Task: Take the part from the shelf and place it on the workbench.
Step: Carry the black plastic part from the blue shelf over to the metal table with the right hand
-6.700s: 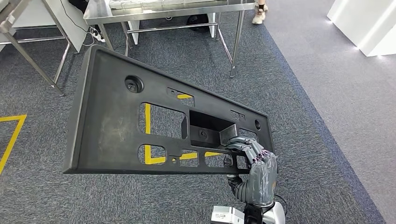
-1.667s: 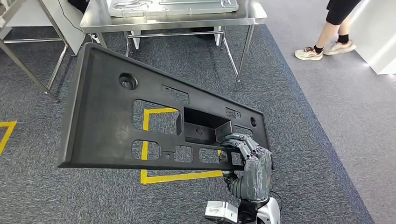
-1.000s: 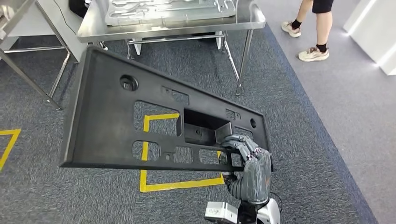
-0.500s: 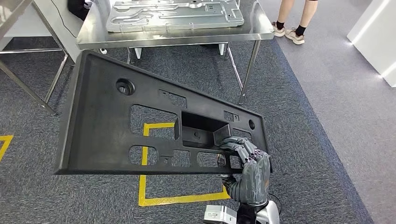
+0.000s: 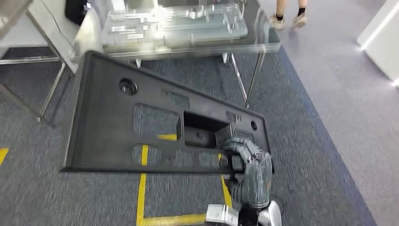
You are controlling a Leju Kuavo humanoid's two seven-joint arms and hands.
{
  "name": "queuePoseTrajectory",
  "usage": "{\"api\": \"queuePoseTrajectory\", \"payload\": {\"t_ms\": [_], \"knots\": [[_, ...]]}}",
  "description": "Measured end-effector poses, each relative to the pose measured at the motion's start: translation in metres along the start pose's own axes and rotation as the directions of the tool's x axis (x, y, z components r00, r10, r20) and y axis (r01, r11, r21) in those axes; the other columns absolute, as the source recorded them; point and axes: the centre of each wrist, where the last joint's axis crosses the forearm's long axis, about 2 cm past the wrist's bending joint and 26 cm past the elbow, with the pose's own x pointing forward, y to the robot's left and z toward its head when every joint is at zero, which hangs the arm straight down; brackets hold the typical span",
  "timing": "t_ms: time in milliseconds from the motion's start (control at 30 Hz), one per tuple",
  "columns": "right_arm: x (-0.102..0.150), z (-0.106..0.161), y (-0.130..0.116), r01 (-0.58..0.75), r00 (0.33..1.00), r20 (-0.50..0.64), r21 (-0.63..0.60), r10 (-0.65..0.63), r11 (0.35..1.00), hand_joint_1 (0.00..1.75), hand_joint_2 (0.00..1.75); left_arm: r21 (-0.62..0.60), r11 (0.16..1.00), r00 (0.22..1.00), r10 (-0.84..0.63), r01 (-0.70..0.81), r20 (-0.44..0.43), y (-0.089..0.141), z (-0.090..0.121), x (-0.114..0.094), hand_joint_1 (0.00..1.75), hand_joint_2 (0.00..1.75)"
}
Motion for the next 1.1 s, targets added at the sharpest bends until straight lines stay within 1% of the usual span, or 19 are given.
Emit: {"api": "queuePoseTrajectory", "payload": {"t_ms": [100, 300, 533, 800, 1100], "knots": [[0.0003, 0.0002, 0.0001, 0.001, 1.000, 0.001, 0.001, -0.001, 1.000, 1.75, 1.75, 0.001, 1.000, 1.000, -0.002, 0.002, -0.001, 0.0001, 0.0000, -0.0002, 0.00, 1.75], [0.0002, 0.0005, 0.0004, 0.001, 1.000, 0.000, 0.002, -0.001, 1.000, 1.75, 1.75, 0.003, 1.000, 1.000, -0.003, 0.003, -0.017, 0.0002, 0.0017, -0.0087, 0.00, 1.75], [0.0003, -0.0012, 0.0004, 0.001, 1.000, 0.005, -0.003, -0.001, 1.000, 1.75, 1.75, 0.005, 1.000, 1.000, -0.003, 0.003, -0.002, 0.0011, 0.0001, -0.0008, 0.00, 1.75], [0.0003, 0.0006, 0.0007, 0.002, 1.000, 0.001, 0.003, -0.002, 1.000, 1.75, 1.75, 0.003, 1.000, 1.000, -0.002, 0.002, -0.009, -0.0001, 0.0009, -0.0047, 0.00, 1.75], [0.0007, 0.0011, 0.0008, 0.003, 1.000, 0.003, 0.004, -0.003, 1.000, 1.75, 1.75, 0.010, 1.000, 1.000, -0.003, 0.003, -0.006, 0.0007, 0.0002, -0.0012, 0.00, 1.75]]}}
